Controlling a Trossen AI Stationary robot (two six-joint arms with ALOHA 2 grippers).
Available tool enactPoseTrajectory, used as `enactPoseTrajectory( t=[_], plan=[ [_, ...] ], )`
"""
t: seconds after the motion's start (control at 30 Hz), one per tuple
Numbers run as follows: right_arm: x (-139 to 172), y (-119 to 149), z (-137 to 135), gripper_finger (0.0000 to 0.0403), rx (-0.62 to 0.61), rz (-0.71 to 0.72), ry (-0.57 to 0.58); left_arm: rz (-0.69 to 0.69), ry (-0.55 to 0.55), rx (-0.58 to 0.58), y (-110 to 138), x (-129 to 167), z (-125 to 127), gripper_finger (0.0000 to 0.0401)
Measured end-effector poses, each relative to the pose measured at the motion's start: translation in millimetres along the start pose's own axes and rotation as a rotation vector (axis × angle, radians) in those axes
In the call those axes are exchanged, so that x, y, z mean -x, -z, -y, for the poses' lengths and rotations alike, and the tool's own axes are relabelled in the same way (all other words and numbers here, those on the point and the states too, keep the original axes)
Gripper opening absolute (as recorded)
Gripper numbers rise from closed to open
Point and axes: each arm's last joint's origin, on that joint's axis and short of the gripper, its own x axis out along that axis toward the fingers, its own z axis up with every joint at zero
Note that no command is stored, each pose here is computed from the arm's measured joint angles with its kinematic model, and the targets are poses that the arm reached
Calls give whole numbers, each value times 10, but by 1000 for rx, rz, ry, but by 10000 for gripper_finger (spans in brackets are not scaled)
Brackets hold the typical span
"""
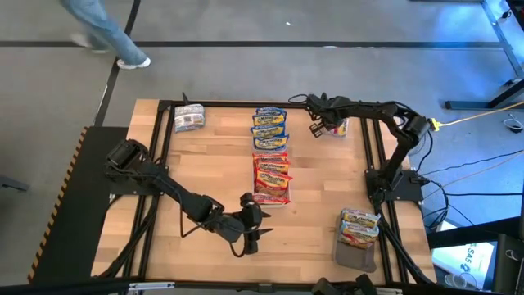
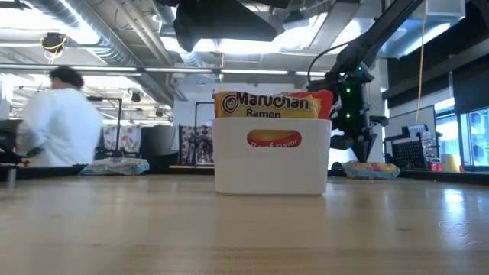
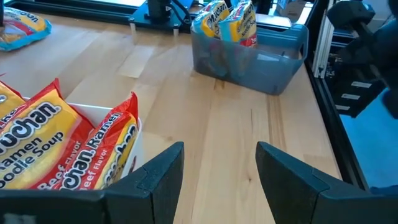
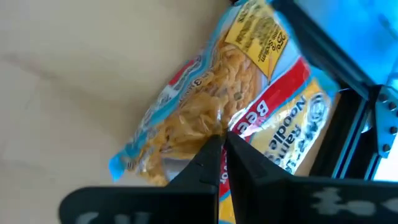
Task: Sort Maruchan noodles
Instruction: Put the light blue noodle pack into the black bin
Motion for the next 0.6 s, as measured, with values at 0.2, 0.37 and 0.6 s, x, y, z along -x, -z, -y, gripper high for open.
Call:
enactPoseTrajectory(
  t=[0.2,0.37,0.6],
  plan=[
    [185,164,-195,5,125,-46,-99,-2,5,0,1,0,1,195],
    [341,364,-437,5,245,-74,-118,-2,5,1,0,0,2,195],
    [630,744,-812,5,360,-90,-181,-2,8,7,3,4,8,195]
  ],
)
